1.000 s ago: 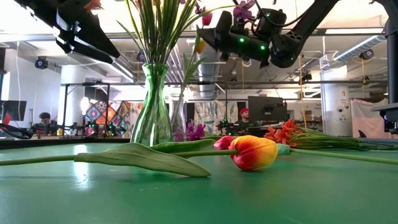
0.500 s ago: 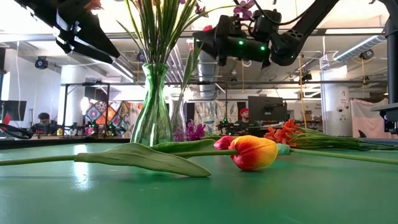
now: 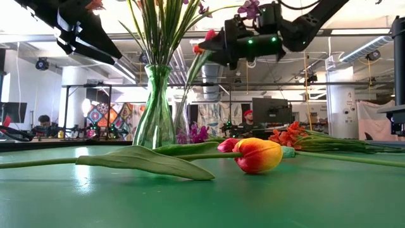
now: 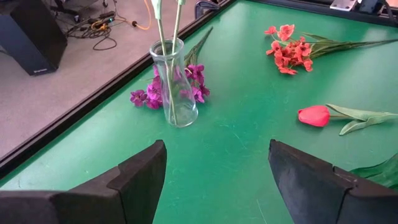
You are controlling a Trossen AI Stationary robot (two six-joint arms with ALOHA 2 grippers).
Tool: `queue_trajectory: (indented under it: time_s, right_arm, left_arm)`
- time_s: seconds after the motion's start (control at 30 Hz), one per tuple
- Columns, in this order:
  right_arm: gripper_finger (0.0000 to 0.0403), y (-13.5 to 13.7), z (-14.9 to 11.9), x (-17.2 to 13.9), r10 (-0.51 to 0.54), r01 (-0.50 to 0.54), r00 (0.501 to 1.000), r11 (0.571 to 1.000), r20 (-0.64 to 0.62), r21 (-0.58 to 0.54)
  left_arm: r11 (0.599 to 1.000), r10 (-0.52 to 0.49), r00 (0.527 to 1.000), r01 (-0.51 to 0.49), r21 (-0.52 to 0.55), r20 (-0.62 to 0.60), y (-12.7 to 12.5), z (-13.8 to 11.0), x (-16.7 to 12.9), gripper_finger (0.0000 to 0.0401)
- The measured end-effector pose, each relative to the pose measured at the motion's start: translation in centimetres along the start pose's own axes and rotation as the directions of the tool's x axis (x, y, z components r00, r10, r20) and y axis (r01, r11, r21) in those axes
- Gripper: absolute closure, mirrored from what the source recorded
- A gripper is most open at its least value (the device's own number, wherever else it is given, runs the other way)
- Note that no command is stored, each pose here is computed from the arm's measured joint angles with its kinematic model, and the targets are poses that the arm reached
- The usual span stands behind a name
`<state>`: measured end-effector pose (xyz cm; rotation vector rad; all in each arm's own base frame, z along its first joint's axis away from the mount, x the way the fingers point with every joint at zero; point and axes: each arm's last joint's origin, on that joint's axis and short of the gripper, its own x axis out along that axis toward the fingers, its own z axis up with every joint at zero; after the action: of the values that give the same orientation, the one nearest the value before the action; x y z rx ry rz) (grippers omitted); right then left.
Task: Sort flowers into vase by color
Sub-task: Put the top red tulip into the transparent vase, then put the orange flowers into the green vase
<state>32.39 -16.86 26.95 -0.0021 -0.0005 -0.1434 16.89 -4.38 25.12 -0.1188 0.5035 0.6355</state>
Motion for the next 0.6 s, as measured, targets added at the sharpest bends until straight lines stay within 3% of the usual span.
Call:
queue_trajectory:
  time_s: [0.27, 0.6]
  right_arm:
    - [0.0053, 0.3, 1.8, -1.9, -0.134, 0.132, 0.988, 0.991, -0.077, -0.021]
    - [0.0053, 1.5, 4.3, -5.0, -0.143, 0.153, 0.975, 0.987, -0.169, 0.045]
  left_arm:
    - [1.000, -0.001, 1.000, 0.001, -0.001, 0.001, 0.0, 0.0, 0.0, 0.0133]
    - [1.000, -0.007, 1.000, 0.007, -0.011, 0.007, -0.1, 0.1, 0.0, 0.0133]
